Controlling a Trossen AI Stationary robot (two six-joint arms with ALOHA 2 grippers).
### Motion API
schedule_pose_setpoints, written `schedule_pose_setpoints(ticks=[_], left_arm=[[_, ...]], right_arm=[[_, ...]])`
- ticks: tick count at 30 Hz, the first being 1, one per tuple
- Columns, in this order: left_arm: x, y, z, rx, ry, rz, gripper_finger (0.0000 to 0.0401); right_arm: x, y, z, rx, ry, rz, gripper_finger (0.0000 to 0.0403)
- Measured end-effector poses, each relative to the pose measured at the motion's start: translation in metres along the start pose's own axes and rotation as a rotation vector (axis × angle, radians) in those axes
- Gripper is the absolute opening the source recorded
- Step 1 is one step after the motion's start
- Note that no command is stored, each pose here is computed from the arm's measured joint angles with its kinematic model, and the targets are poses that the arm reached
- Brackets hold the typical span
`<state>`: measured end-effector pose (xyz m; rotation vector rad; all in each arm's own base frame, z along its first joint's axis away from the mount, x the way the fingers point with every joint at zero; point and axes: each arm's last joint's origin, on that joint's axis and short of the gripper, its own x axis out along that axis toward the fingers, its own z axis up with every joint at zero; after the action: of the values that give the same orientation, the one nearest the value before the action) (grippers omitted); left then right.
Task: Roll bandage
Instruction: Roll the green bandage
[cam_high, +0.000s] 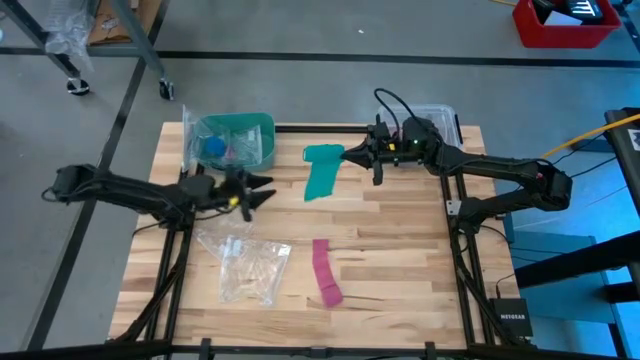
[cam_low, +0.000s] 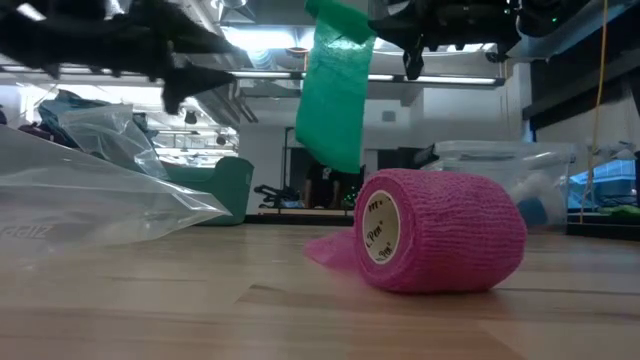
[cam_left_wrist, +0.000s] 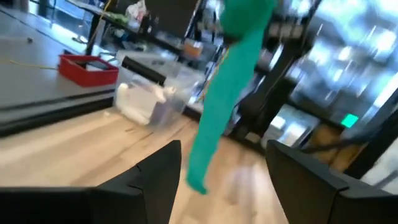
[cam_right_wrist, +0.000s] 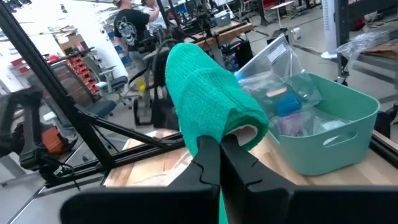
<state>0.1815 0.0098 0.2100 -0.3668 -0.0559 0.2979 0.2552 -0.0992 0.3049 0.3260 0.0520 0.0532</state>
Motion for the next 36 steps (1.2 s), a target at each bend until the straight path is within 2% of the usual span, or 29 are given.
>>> schedule_pose_setpoints(ticks=[4,10,17,24,36], left_arm=[[0.028,-0.006,-0.005,0.102,0.069,0.078,0.0225],[0.054,-0.007,-0.022,0.070,0.160,0.125,0.0225],[0.064,-0.009,-0.025,0.034,0.158,0.131,0.0225],[0.072,-0.013,-0.015,0.116,0.106,0.146,0.0225],[0.091,-0.013,-0.023,0.126,0.147,0.151,0.0225]], right_arm=[[0.000,0.000,0.000,0.000,-0.001,0.000,0.0000],[0.000,0.002,0.003,-0.017,-0.029,0.025,0.0000],[0.000,0.003,0.005,-0.026,-0.039,0.051,0.0000],[0.000,0.003,0.005,-0.027,-0.041,0.051,0.0000],[0.000,0.003,0.010,-0.048,-0.106,0.003,0.0000]])
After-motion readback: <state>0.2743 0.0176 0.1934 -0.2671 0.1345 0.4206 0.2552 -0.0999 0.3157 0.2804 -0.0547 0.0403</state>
